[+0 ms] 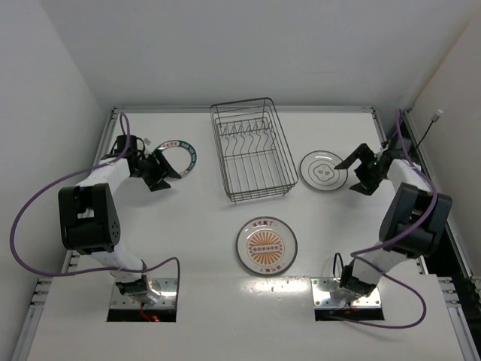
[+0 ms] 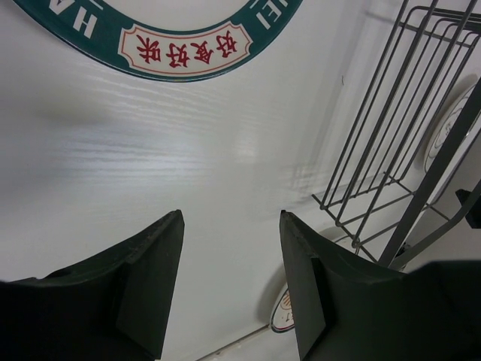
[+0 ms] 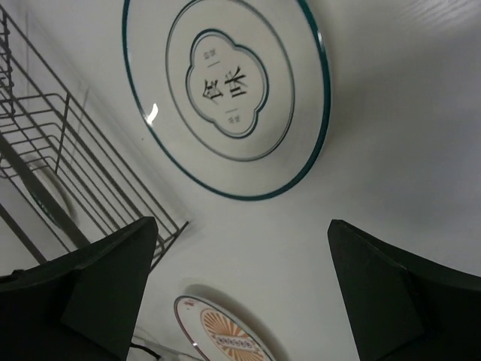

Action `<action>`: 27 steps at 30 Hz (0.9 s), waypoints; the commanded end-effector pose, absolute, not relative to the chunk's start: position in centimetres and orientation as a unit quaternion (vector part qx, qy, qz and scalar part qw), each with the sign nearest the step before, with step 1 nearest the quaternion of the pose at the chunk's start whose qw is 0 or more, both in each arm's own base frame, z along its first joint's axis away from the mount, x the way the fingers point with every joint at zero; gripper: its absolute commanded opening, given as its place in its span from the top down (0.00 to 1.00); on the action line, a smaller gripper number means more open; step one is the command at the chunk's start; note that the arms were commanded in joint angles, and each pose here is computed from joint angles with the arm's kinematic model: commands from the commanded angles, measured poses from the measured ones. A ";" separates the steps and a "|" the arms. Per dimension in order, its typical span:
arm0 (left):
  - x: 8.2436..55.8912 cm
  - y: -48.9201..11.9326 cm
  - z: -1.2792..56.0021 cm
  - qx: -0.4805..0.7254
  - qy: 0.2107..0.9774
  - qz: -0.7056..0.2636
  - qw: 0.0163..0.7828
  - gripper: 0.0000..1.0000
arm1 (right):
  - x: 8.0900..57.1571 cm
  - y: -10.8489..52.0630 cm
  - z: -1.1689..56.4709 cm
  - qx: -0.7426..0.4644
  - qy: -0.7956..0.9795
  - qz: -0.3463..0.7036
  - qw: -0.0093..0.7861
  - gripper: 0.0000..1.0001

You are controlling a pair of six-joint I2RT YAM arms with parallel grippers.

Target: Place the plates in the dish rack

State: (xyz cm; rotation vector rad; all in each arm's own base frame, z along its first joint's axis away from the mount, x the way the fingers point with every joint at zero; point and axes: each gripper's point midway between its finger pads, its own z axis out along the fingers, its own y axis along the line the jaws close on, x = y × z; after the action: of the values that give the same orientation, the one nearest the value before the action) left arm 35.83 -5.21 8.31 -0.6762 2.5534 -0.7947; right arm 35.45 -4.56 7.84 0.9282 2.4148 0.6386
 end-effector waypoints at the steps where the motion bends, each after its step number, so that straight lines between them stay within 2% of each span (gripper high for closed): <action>1: 36.8 -4.8 8.9 -0.228 0.910 -0.277 0.207 0.49 | 38.0 -5.8 7.9 0.328 0.870 0.265 0.256 0.06; 3: 36.9 -4.8 8.6 -0.230 0.911 -0.276 0.200 0.49 | 37.5 -6.1 4.9 0.344 0.871 0.275 0.217 0.10; 9: 37.6 -4.3 8.8 -0.225 0.915 -0.264 0.204 0.49 | 37.9 -5.5 1.8 0.350 0.872 0.280 0.195 0.16; 13: 37.3 -4.2 8.4 -0.222 0.918 -0.258 0.202 0.49 | 39.2 -4.5 -0.1 0.344 0.872 0.301 0.177 0.34; 14: 37.3 -4.1 8.4 -0.218 0.919 -0.257 0.204 0.49 | 39.0 -4.3 -1.3 0.350 0.871 0.306 0.158 0.46; 17: 38.0 -4.0 9.2 -0.210 0.918 -0.258 0.217 0.49 | 40.1 -3.8 -1.9 0.343 0.874 0.312 0.145 0.63; 19: 38.2 -3.8 9.1 -0.212 0.919 -0.253 0.215 0.49 | 40.6 -3.6 -2.2 0.342 0.874 0.313 0.142 0.69; 20: 38.3 -3.8 9.4 -0.212 0.919 -0.253 0.216 0.49 | 40.8 -3.3 -2.3 0.340 0.876 0.314 0.137 0.87; 22: 38.5 -3.7 9.0 -0.209 0.921 -0.252 0.212 0.49 | 40.6 -3.5 -2.1 0.338 0.881 0.303 0.134 1.00; 24: 38.5 -3.7 9.0 -0.209 0.921 -0.252 0.212 0.49 | 40.3 -3.7 -0.9 0.333 0.885 0.295 0.135 1.00; 27: 38.6 -3.5 8.4 -0.214 0.923 -0.243 0.208 0.49 | 40.4 -4.8 3.5 0.305 0.902 0.245 0.185 1.00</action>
State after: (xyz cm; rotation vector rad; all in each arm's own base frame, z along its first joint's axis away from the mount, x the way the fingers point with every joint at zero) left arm 37.98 -3.94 8.21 -0.6168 2.5754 -0.7068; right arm 40.05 -2.99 -0.27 0.9854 2.5390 0.9252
